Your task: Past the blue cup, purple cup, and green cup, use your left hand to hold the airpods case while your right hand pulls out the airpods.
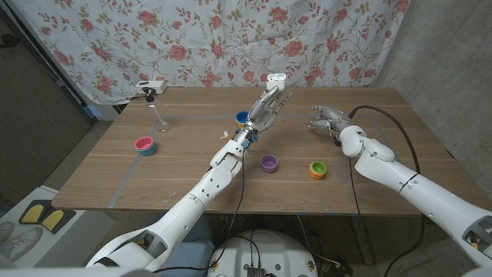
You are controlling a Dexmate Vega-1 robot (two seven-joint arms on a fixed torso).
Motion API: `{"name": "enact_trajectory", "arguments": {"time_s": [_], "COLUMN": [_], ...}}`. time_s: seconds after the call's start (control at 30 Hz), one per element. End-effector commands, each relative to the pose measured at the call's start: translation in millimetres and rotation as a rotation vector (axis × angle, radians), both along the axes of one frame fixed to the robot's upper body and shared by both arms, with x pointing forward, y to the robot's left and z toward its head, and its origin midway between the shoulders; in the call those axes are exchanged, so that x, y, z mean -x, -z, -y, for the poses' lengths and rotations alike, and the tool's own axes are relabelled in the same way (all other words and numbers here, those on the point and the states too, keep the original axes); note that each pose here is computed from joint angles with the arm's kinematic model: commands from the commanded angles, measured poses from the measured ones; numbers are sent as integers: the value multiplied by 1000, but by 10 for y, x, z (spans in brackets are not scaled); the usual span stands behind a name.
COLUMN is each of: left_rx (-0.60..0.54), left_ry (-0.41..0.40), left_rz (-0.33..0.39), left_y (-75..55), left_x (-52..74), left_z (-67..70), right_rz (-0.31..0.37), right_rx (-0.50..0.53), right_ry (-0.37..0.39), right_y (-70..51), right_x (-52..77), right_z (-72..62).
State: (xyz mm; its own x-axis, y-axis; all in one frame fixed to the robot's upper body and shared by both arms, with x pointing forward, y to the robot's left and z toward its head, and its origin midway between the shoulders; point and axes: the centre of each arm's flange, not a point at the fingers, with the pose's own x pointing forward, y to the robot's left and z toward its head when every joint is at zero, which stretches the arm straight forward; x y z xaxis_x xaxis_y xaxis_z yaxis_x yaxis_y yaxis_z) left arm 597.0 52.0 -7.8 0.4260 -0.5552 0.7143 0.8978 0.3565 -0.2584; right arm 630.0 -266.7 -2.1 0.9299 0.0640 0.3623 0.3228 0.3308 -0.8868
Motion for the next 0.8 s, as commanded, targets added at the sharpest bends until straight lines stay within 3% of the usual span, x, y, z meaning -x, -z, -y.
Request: {"name": "enact_trajectory", "arguments": {"time_s": [0.03,0.8], "left_rx": [1,3], "left_ry": [0,4], "left_rz": [-2,-8], "left_y": [-1,19], "left_x": [-16,-51], "left_z": [-9,-36], "right_rz": [-13,-32], "right_rx": [31,50], "right_ry": [8,18], "right_y": [78,187], "right_x": [-21,-64], "right_z": [-51,-78]}}
